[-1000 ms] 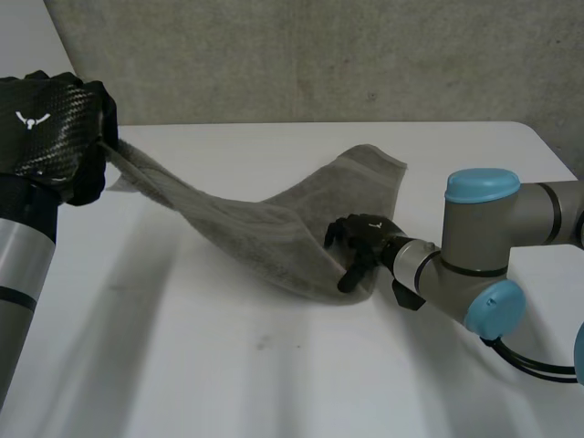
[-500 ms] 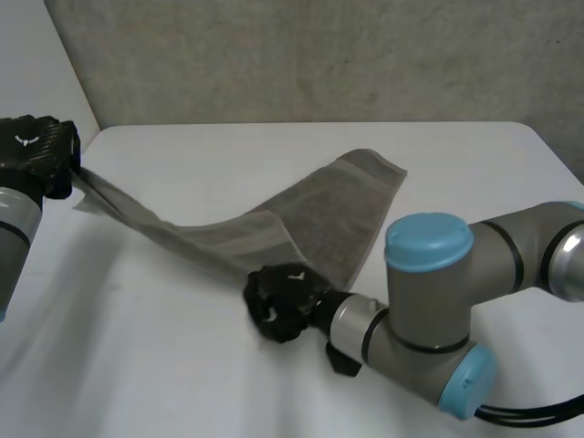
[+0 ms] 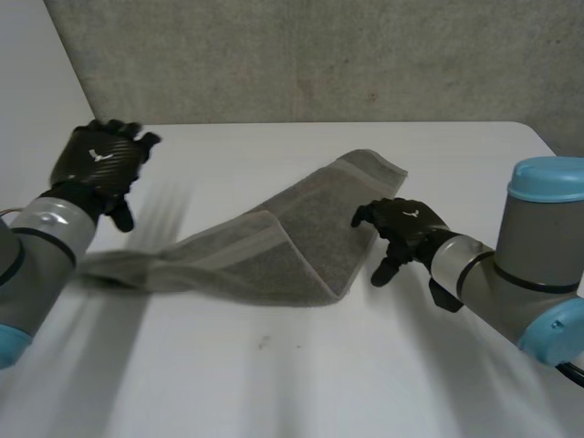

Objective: Fold the towel.

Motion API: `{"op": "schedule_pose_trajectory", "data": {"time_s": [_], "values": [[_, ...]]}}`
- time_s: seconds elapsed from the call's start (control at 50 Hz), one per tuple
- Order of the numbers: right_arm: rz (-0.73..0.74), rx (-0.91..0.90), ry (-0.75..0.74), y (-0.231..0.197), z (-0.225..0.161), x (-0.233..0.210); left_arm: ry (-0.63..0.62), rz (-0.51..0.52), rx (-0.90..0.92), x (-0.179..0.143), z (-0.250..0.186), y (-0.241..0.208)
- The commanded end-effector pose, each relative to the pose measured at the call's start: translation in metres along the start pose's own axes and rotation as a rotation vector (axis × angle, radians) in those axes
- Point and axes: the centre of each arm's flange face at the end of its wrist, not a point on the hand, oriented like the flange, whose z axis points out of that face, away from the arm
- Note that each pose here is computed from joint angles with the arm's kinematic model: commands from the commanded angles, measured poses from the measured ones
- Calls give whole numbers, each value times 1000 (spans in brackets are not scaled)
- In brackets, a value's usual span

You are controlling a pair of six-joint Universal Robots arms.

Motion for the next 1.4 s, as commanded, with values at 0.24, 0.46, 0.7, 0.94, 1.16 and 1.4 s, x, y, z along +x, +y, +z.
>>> {"op": "schedule_pose_trajectory", "data": {"time_s": [0.24,0.46,0.7,0.94,1.16,1.4], "values": [[-17,18,62,0,-3,23,382,-22,-70,130,16,5],[-12,20,133,1,0,53,560,-82,-44,180,17,6],[-9,12,135,5,3,55,642,-80,-97,201,11,17],[-9,9,133,6,3,54,652,-75,-137,210,16,30],[-9,9,133,6,3,54,633,-59,-150,213,18,37],[-9,6,130,7,3,52,606,-50,-172,214,20,43]]}}
